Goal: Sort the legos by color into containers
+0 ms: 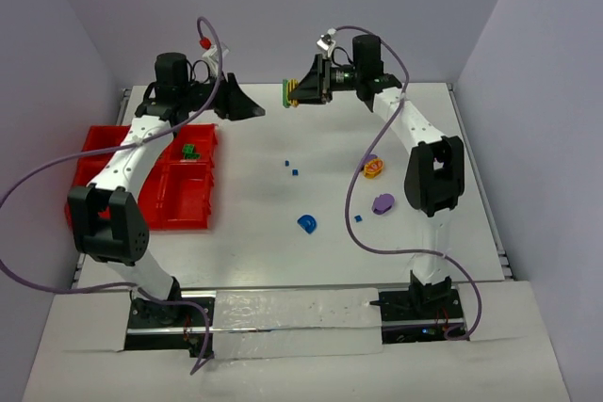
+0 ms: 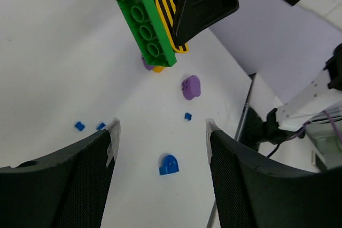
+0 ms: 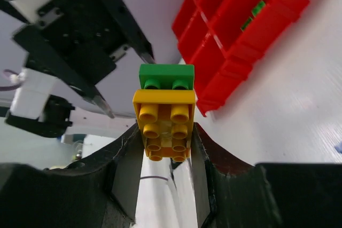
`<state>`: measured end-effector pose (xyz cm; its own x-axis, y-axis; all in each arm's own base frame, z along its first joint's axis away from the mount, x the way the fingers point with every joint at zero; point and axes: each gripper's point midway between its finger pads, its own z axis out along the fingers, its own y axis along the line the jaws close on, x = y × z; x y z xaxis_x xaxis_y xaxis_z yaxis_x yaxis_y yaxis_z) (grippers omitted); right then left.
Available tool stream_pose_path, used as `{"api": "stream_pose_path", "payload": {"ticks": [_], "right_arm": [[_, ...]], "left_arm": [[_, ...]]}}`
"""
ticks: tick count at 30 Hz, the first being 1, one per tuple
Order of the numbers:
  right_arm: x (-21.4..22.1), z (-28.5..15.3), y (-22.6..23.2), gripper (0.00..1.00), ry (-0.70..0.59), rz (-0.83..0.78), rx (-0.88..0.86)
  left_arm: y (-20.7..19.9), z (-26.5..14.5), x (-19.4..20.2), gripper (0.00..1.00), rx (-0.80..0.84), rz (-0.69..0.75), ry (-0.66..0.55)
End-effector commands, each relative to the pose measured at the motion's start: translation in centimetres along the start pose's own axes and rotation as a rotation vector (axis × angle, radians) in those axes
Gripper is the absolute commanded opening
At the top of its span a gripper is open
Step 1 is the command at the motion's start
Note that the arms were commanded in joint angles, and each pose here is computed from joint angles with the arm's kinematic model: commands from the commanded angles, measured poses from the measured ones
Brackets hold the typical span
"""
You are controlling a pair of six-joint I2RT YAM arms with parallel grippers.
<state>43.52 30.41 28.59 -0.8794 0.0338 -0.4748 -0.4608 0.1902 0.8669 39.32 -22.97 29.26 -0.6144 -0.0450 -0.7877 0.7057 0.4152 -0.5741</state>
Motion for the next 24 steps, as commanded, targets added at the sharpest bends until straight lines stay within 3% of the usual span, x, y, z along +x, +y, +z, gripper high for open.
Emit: {"api": "stream_pose_path", "payload": {"ticks": [1,7,24], "right_arm": [[-2.0,-0.7,7.1,0.0,0.002,-0.096,-0.223],[-0.3,0.1,7.8,0.0,0.052,-0.107,-0.246],[1.1,1.5,6.9,0.0,0.104,-0.138,-0.215]], "left_arm": [[-2.5,0.5,-2.6,0.72,0.176,-0.047,-0.059],[-2.0,1.6,-3.3,0.72,0.231,-0.129,-0.06],[-3.5,1.7,-4.1,0.72,0.306,-0.097,-0.058]]}}
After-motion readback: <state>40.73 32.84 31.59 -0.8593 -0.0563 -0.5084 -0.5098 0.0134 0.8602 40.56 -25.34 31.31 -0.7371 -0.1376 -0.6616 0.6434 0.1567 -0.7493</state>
